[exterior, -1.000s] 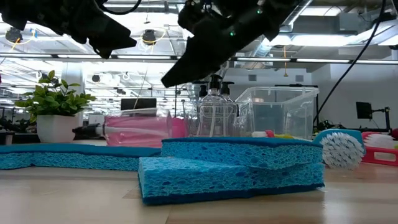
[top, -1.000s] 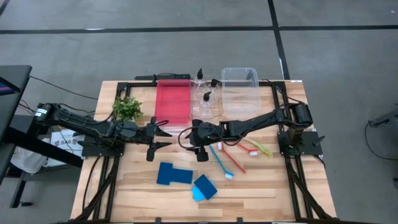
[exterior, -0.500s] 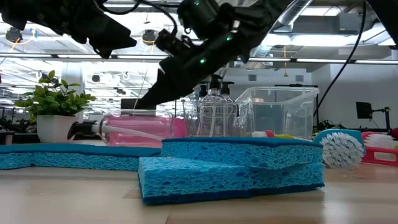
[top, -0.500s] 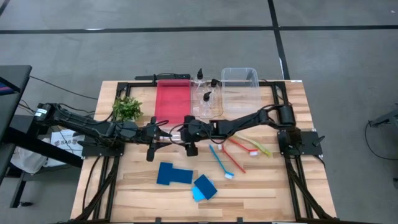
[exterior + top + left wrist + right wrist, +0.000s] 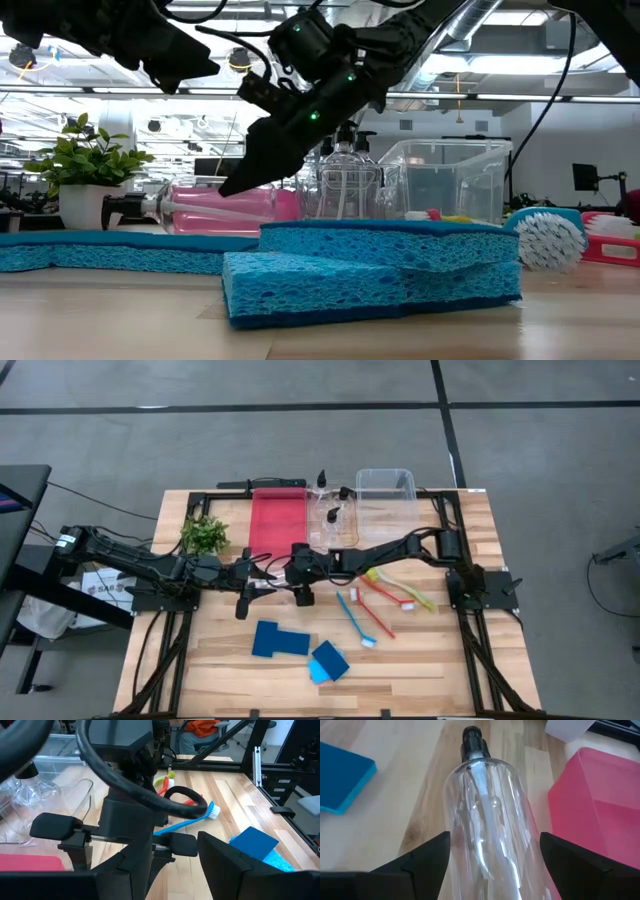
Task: Pick & Place Kitchen Sink Supplies
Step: Put the soap dispenser into the left transparent bin
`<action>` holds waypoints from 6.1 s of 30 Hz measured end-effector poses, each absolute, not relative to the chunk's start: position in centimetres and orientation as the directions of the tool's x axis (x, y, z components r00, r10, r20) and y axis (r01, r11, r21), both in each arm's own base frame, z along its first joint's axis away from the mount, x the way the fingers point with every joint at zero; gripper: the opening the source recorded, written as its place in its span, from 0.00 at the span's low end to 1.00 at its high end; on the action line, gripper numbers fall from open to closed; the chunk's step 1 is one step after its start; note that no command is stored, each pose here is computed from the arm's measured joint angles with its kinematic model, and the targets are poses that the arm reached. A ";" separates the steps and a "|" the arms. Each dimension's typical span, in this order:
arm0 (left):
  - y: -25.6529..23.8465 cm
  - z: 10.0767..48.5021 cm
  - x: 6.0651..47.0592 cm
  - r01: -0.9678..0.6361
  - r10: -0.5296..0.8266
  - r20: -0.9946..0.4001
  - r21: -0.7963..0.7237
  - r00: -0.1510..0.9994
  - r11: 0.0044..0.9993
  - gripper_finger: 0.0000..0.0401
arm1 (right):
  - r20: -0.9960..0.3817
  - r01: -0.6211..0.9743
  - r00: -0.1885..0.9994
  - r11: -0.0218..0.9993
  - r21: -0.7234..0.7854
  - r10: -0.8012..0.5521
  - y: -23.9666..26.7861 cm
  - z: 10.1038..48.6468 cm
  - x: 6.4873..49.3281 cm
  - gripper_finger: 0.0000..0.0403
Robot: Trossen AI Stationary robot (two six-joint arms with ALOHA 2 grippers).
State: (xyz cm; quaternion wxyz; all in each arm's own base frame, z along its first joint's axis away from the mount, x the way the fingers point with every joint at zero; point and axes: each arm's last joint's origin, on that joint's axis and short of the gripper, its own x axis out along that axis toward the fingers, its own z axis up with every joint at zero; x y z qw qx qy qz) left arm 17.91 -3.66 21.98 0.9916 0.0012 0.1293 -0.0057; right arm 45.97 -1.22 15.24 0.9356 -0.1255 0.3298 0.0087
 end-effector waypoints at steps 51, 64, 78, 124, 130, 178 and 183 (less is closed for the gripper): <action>-3.7 22.0 17.9 0.011 -0.011 -0.253 -0.003 0.967 1.000 0.40 | -0.850 -0.191 0.523 0.981 -0.043 0.064 0.0 13.0 43.5 0.80; -3.7 22.0 17.9 0.011 -0.011 -0.253 -0.003 0.967 1.000 0.40 | -0.852 -0.196 0.512 0.981 0.006 0.107 -0.9 13.0 43.4 0.83; -3.7 22.0 17.9 0.011 -0.012 -0.250 -0.007 0.968 1.000 0.40 | -0.852 -0.201 0.510 0.979 0.016 0.119 -0.9 12.9 43.4 0.83; -3.7 22.1 17.9 0.011 -0.012 -0.249 -0.006 0.969 1.000 0.40 | -0.868 -0.219 0.480 0.975 0.027 0.132 -0.8 22.7 37.2 0.80; -3.4 22.1 17.9 -0.065 0.075 -0.243 0.051 0.967 0.997 0.40 | -0.892 -0.227 0.431 0.973 0.041 0.138 -0.4 24.3 35.5 0.80; -2.6 27.2 18.0 -0.168 0.140 0.268 0.086 0.953 0.982 0.40 | -0.418 -0.205 0.897 0.973 -0.108 0.143 0.1 38.4 29.2 0.80; -0.9 27.3 18.1 -0.237 0.227 0.281 0.001 0.932 0.971 0.40 | -0.421 -0.205 0.896 0.973 -0.110 0.141 0.1 38.3 29.2 0.80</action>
